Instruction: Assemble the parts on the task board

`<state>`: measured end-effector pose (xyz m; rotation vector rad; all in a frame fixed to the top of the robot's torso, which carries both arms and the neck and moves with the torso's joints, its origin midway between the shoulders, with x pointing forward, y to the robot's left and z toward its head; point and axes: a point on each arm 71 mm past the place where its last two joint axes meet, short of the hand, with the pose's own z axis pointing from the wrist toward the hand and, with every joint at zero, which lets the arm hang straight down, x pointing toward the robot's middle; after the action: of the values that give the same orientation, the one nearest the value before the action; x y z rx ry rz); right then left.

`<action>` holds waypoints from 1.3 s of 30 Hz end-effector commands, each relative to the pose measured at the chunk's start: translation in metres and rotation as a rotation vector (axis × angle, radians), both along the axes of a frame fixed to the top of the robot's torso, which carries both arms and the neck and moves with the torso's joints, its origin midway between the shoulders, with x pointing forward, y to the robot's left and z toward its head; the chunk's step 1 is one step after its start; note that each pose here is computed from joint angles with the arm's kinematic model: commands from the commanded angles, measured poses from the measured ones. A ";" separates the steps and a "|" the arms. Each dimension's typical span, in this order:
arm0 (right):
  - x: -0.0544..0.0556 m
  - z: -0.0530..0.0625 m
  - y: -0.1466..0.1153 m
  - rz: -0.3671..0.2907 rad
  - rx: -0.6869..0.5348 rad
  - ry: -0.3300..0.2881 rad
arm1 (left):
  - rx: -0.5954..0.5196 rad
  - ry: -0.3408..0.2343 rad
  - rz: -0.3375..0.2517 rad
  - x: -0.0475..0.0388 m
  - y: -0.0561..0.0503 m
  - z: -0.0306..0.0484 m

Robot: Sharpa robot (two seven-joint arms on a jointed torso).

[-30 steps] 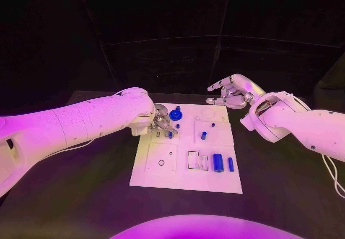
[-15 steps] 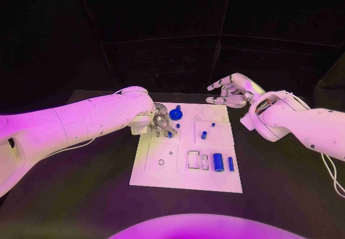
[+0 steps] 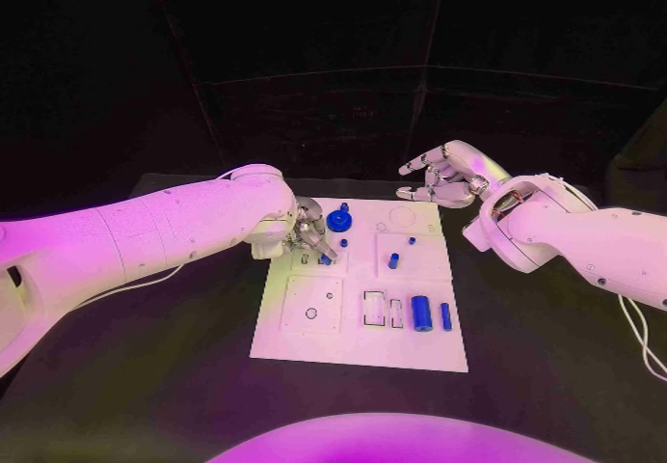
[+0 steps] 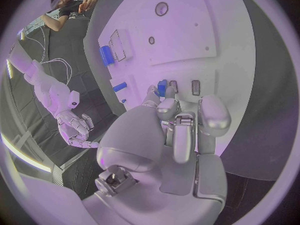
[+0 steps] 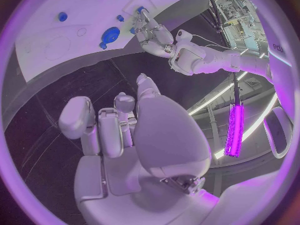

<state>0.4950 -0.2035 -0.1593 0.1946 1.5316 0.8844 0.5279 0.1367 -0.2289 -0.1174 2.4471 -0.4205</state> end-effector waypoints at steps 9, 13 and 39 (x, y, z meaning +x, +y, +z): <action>0.001 0.001 0.001 0.006 0.005 0.010 | -0.081 -0.021 0.076 -0.0029 0.010 0.0014; 0.001 0.001 0.001 0.007 0.005 0.011 | -0.114 -0.059 0.123 -0.0036 0.016 0.0042; 0.000 0.000 -0.003 0.001 0.008 0.021 | -0.129 -0.119 0.201 -0.0129 0.020 -0.0150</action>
<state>0.4953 -0.2070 -0.1603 0.2071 1.5447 0.8837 0.5141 0.1568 -0.2450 -0.3929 2.2754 -0.4916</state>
